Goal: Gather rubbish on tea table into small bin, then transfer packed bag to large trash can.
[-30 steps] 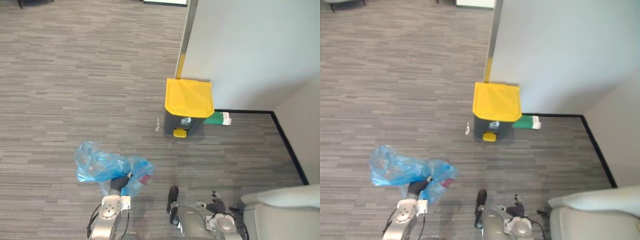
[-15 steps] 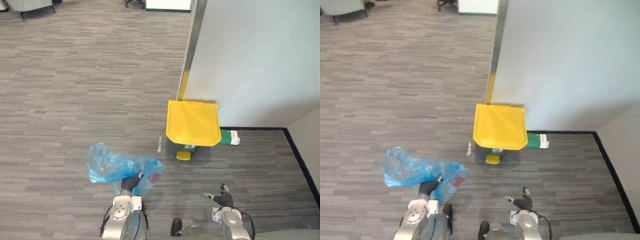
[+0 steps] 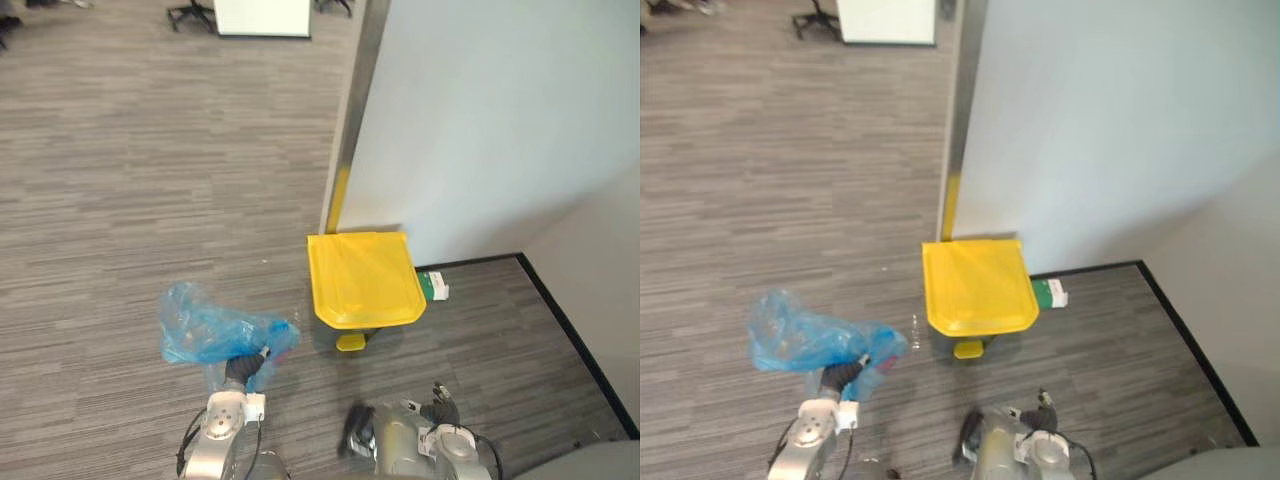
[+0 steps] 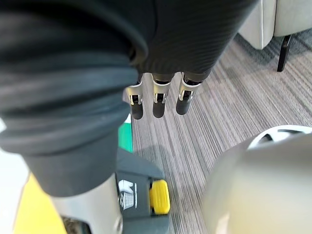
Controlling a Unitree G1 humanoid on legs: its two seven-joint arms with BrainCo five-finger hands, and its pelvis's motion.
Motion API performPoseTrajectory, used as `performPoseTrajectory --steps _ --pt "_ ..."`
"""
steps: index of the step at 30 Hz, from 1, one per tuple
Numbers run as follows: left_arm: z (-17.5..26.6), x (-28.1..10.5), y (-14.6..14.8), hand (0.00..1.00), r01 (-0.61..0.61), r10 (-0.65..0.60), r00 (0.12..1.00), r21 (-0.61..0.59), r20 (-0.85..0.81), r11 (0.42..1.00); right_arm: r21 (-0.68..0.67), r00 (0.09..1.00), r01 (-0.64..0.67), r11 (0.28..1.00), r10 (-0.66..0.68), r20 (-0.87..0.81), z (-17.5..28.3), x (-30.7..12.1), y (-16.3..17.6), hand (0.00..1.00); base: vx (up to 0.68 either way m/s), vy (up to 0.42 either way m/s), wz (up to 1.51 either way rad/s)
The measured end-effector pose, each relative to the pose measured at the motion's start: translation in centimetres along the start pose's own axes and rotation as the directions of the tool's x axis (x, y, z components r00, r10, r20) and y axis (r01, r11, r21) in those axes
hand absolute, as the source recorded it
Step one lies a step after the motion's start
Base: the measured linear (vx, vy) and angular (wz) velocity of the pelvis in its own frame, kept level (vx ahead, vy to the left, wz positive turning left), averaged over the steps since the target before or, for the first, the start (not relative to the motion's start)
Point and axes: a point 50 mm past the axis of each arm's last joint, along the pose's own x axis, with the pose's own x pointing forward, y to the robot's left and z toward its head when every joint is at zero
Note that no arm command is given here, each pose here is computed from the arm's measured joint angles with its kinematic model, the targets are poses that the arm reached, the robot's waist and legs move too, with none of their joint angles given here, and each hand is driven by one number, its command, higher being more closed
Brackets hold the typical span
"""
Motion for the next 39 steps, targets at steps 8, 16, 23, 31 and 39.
performPoseTrajectory --steps 8,16,23,31,39 --pt "1.9 1.5 -0.4 1.00 0.000 -0.002 0.998 0.024 0.060 1.000 0.012 0.989 0.086 0.996 -0.084 -0.118 -3.4 -0.8 -3.0 0.00 0.34 -0.236 0.55" --pt "2.4 2.1 -1.9 1.00 0.057 -0.061 0.996 0.059 0.072 0.997 0.137 0.991 0.113 0.984 -0.102 -0.090 -1.6 0.1 -2.9 0.00 0.17 -0.169 0.45" --pt "0.8 1.0 -0.1 1.00 0.002 -0.003 1.000 0.048 0.026 0.999 0.180 0.999 0.029 0.983 -0.021 -0.046 -0.2 0.3 -1.2 0.00 -0.02 -0.005 0.16" --pt "1.2 0.6 -0.4 1.00 0.021 -0.021 0.998 0.008 0.052 1.000 0.187 0.914 -0.304 0.934 0.231 0.333 10.6 -0.2 5.9 0.00 -0.09 -0.043 0.27" --pt "3.8 0.7 -2.3 1.00 0.082 -0.070 0.983 -0.063 0.173 0.995 0.133 0.782 -0.310 0.941 0.173 0.599 20.8 -0.7 5.2 0.00 -0.13 -0.054 0.12"
